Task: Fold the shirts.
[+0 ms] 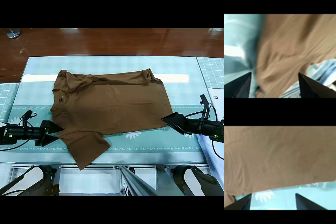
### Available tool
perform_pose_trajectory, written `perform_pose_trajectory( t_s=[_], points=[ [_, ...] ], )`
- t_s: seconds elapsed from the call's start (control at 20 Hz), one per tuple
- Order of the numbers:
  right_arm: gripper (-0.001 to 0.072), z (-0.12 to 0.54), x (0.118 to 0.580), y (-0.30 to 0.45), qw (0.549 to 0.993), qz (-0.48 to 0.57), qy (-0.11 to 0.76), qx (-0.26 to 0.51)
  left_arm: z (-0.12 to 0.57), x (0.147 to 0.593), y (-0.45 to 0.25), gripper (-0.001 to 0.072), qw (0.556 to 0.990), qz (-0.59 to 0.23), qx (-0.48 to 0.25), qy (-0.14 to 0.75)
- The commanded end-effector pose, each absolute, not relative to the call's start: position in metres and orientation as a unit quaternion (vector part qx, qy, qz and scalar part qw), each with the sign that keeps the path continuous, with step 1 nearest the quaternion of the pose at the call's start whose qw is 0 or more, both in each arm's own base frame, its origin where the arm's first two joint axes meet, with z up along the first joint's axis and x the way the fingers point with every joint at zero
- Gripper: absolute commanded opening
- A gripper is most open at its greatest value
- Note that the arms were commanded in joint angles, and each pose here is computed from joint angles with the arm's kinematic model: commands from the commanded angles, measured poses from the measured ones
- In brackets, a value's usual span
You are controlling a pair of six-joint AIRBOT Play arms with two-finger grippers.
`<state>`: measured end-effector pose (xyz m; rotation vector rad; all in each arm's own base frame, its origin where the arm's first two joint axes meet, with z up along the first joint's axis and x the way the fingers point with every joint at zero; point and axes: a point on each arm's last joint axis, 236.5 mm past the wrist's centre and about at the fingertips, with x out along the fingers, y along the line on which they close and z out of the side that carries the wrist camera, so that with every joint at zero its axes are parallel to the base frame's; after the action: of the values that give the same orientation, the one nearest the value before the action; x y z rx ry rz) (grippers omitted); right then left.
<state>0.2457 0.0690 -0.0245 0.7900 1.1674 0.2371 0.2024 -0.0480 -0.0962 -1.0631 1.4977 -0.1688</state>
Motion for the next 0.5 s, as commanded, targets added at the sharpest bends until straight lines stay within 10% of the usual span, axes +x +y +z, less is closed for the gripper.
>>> perform_pose_trajectory(
  t_s=[0.0, 0.1, 0.15, 0.2, 0.45],
  points=[
    [0.0624, -0.024, 0.247, 0.069, 0.755, 0.105, 0.533, 0.367, -0.105, 0.217, -0.050, 0.0697, 0.633, -0.073, -0.473, 0.608],
    [0.0625, -0.025, 0.248, 0.067, 0.756, 0.100, 0.532, 0.369, -0.107, 0.220, -0.047, 0.0667, 0.638, -0.067, -0.472, 0.604],
    [0.0625, -0.025, 0.251, 0.062, 0.758, 0.087, 0.527, 0.374, -0.107, 0.220, -0.048, 0.0424, 0.638, -0.067, -0.472, 0.604],
    [0.0625, -0.025, 0.256, 0.052, 0.762, 0.066, 0.519, 0.381, -0.104, 0.218, -0.051, 0.0028, 0.641, -0.086, -0.464, 0.605],
    [0.0625, -0.043, 0.244, -0.038, 0.769, -0.093, 0.516, 0.365, -0.098, 0.217, -0.055, 0.0020, 0.642, -0.106, -0.460, 0.604]
  ],
)
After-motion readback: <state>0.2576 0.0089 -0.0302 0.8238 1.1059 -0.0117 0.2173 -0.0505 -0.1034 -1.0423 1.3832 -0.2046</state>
